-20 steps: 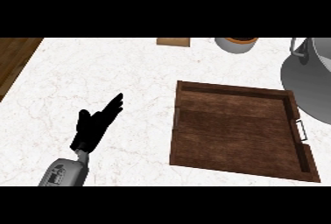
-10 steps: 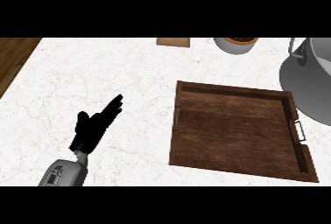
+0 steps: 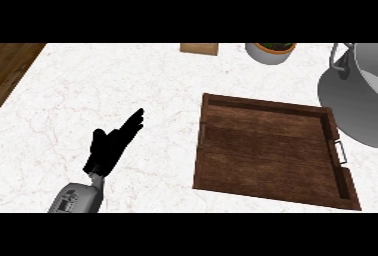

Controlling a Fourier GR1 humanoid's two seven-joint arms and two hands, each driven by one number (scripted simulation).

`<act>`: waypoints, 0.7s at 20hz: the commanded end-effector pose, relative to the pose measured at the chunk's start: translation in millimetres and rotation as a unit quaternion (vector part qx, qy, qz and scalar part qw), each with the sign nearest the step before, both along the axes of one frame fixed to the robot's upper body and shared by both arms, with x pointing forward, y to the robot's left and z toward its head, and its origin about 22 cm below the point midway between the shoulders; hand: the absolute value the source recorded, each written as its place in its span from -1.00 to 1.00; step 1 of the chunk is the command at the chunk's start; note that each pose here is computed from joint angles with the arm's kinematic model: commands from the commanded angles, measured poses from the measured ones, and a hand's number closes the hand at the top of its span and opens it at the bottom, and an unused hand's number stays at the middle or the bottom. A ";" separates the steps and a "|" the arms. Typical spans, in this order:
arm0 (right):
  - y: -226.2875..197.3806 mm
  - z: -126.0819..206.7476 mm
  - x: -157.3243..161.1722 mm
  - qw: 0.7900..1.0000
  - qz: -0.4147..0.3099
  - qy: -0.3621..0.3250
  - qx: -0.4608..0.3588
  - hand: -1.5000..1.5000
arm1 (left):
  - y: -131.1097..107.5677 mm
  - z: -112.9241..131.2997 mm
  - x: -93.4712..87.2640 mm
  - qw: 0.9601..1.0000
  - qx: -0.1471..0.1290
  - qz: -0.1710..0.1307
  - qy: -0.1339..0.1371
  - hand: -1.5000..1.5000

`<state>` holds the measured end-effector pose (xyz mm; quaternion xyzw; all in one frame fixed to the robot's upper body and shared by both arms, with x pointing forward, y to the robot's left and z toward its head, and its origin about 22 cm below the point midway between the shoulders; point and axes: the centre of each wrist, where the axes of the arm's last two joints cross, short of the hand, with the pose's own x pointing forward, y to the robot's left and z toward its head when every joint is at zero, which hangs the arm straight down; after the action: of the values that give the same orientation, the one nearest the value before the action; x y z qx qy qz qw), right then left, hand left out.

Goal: Pick the bell pepper from the tray and place it in the pot

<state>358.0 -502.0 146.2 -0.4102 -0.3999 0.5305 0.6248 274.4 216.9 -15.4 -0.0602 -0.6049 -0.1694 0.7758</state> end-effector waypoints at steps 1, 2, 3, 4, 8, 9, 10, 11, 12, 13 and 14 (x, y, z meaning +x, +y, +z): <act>37.2 -43.6 17.2 0.999 -0.001 0.038 0.017 -1.00 | 3.6 0.3 0.7 1.000 0.003 0.001 0.001 0.00; 40.5 -40.5 20.8 0.998 0.006 0.011 0.063 -1.00 | 0.5 0.2 0.0 1.000 0.011 0.008 0.002 0.00; 44.7 -54.4 18.5 0.994 0.009 -0.013 0.112 -1.00 | 15.7 1.0 0.3 1.000 -0.001 0.018 0.000 0.00; 39.6 -43.4 19.3 0.987 0.017 -0.033 0.157 -1.00 | 4.9 0.2 0.1 1.000 0.005 0.015 0.000 0.00; 41.7 -21.1 29.1 0.941 0.012 -0.143 0.306 -1.00 | 11.7 -10.5 -6.0 1.000 0.008 0.025 0.006 0.00; 47.0 -10.3 36.2 0.926 0.005 -0.164 0.341 -1.00 | 9.3 -4.3 -0.7 1.000 -0.003 0.022 0.006 0.00; 42.2 -7.4 34.0 0.915 -0.011 -0.180 0.360 -1.00 | 10.3 2.9 -2.2 1.000 -0.001 0.013 0.007 0.00; 39.7 -18.5 29.3 0.895 -0.027 -0.207 0.393 -1.00 | 12.9 0.0 0.3 1.000 0.005 0.023 0.002 0.00; 36.7 -9.0 30.1 0.882 -0.046 -0.226 0.410 -1.00 | 8.7 -8.2 -7.1 1.000 0.001 0.025 0.009 0.00; 36.7 -0.3 32.5 0.869 -0.055 -0.245 0.426 -1.00 | 8.5 -2.4 -5.0 1.000 0.000 0.021 0.005 0.00; 16.8 4.2 18.8 0.859 -0.073 -0.268 0.430 -1.00 | 10.7 -10.9 -6.3 0.999 -0.001 0.035 0.010 0.00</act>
<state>384.4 -472.4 143.7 -0.2673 -0.6646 0.2415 0.6546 270.4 226.2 -20.4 -0.0471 -0.6011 -0.1515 0.7832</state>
